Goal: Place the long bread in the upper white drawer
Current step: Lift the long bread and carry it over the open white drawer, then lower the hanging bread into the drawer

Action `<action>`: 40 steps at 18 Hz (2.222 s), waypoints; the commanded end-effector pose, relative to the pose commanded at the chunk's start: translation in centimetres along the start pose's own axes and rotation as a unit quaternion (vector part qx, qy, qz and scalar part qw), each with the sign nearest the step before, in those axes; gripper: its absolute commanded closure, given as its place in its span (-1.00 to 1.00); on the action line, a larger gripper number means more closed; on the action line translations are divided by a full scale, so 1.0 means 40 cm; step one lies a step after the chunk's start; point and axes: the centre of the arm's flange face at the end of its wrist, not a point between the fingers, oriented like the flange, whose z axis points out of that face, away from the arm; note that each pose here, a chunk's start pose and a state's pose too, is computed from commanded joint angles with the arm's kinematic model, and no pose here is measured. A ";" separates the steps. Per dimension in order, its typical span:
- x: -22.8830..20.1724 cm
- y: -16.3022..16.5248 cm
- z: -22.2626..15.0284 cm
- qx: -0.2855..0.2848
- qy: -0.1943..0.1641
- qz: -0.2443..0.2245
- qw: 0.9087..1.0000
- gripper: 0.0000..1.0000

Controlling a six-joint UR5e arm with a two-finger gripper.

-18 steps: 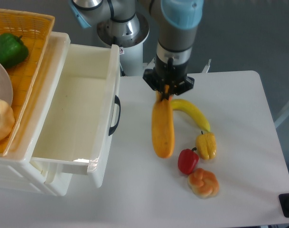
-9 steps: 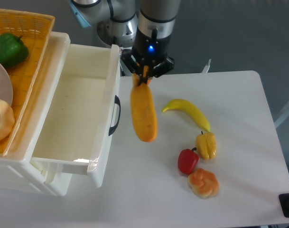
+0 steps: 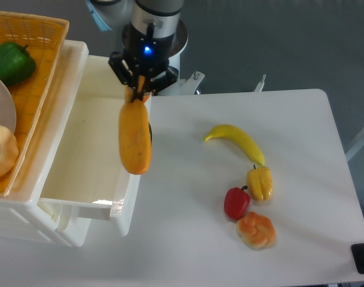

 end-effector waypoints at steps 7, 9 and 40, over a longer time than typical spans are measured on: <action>0.025 -0.012 0.033 -0.010 0.005 0.007 1.000 1.00; 0.040 -0.014 0.039 -0.013 0.005 0.014 1.000 1.00; 0.076 -0.047 0.214 -0.078 0.031 0.036 0.996 0.77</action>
